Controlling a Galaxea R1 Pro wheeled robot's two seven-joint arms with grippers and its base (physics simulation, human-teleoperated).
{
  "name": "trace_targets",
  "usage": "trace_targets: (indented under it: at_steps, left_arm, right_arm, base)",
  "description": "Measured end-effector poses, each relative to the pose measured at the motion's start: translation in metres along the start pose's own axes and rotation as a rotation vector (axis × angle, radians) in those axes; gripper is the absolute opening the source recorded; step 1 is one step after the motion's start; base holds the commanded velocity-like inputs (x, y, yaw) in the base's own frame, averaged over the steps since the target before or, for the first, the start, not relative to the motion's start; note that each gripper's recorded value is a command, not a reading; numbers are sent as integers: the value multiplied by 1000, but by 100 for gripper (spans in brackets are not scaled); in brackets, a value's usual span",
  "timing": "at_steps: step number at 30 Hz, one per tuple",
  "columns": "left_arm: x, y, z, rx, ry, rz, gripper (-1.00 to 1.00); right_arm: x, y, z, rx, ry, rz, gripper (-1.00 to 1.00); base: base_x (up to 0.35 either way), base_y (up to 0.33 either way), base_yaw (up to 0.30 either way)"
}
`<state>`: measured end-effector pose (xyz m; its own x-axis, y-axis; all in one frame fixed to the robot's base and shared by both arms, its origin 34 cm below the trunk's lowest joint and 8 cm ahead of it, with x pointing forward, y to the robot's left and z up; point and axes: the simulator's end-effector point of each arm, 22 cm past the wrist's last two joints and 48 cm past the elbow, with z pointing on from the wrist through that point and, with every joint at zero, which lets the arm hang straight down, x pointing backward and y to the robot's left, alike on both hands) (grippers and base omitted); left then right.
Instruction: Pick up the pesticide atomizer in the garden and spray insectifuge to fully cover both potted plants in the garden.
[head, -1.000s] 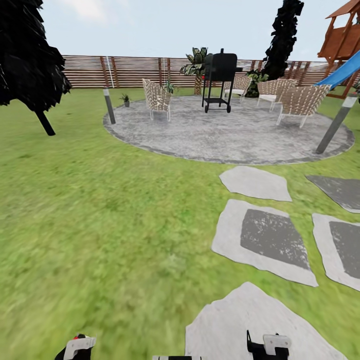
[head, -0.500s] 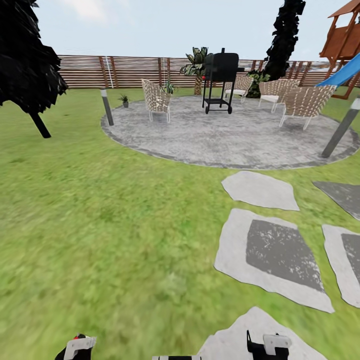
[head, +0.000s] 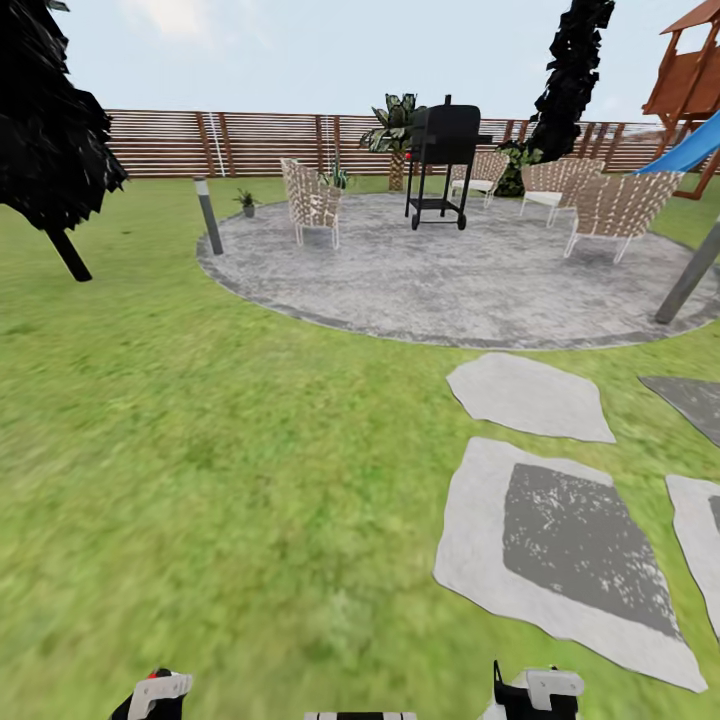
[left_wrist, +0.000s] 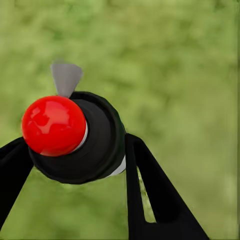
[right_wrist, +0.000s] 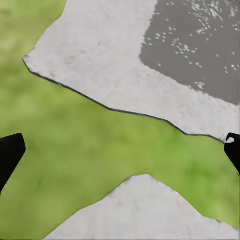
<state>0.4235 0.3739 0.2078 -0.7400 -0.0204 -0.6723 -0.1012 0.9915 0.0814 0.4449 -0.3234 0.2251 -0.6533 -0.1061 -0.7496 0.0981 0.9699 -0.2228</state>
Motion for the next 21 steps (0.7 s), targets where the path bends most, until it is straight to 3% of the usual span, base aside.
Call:
trace_targets:
  at_steps: [21]
  left_arm:
    - [0,1,0,-1,-2,1,-100]
  right_arm:
    - [0,0,0,0,0,0,100]
  base:
    - [336,-75,0]
